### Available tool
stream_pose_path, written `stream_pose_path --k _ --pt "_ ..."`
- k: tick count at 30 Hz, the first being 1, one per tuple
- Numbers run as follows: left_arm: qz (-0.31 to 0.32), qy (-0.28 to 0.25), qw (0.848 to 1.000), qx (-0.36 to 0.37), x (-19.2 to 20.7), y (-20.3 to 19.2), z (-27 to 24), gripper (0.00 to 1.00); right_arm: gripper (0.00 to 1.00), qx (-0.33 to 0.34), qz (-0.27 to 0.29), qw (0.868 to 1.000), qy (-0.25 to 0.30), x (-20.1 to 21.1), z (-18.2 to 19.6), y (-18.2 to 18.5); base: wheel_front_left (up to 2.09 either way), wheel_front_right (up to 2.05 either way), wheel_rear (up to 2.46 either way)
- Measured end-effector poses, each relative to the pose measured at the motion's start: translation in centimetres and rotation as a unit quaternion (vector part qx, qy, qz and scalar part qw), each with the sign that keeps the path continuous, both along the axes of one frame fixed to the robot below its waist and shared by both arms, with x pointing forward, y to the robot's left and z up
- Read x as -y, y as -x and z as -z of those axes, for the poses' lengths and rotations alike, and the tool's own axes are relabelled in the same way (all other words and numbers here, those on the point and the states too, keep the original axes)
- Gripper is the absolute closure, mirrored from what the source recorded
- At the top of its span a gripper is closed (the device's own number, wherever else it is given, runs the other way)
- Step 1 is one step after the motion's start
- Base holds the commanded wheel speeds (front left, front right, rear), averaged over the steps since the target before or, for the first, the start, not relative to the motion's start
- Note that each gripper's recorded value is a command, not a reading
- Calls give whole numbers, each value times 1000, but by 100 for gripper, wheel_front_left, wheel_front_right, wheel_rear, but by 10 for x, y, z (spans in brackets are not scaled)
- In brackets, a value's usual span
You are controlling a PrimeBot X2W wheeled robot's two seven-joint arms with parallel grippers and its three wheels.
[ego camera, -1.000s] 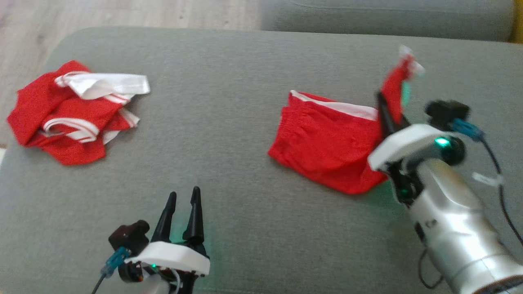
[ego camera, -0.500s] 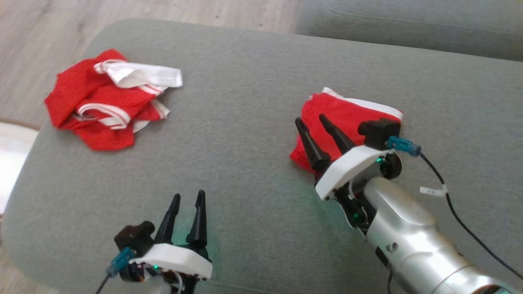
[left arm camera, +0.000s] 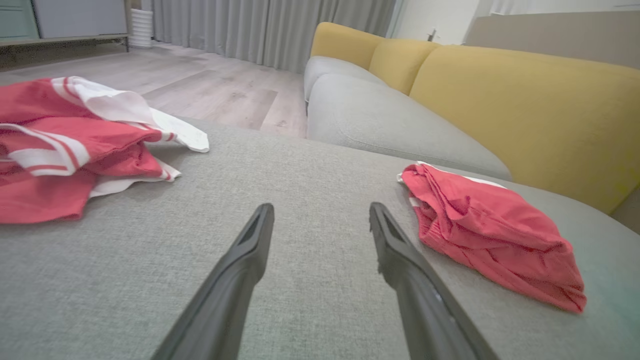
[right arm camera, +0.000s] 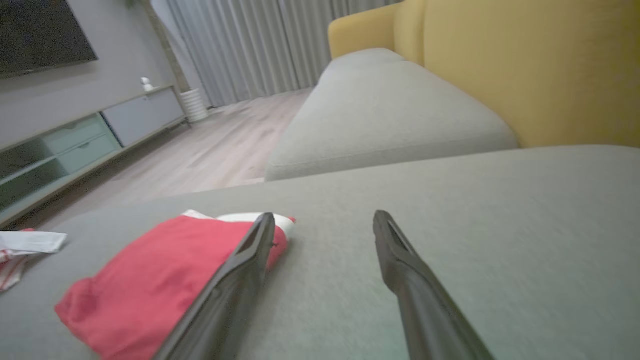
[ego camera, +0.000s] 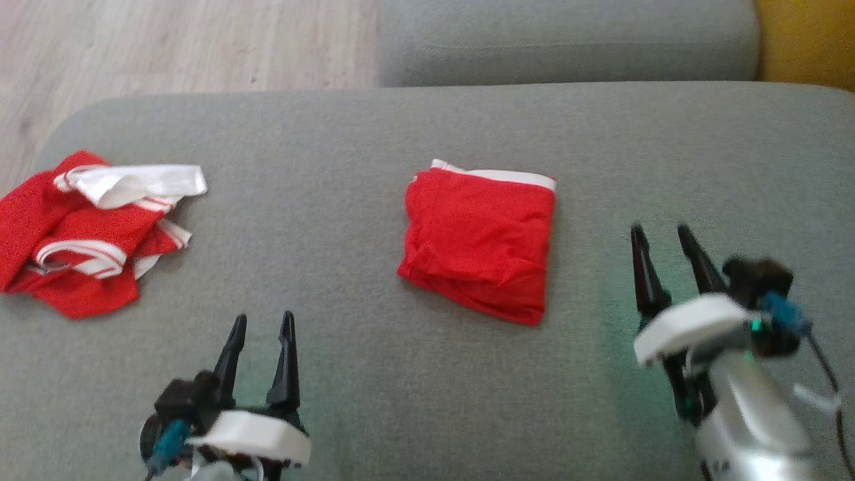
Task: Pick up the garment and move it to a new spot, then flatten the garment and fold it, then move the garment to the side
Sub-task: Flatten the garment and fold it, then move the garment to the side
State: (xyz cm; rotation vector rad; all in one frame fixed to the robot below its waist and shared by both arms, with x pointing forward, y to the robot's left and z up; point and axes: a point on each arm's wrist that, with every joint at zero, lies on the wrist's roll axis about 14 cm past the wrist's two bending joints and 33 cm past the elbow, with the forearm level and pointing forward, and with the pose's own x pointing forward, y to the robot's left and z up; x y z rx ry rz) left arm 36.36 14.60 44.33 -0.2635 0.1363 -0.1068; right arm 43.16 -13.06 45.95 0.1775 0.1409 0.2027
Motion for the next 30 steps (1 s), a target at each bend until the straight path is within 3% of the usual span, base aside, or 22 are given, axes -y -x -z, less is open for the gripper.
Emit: stream_pose_path --k 7,14,30 --pt "6 -43 999 -5 3 17 6 0 0 -3 44 998 39 31 13 41 0 0 0" --pt "0 -47 999 -16 3 30 13 0 0 -37 49 998 33 33 36 69 0 0 0" --pt "-4 -38 999 -29 2 36 20 0 0 -44 -8 999 6 -11 38 55 0 0 0"
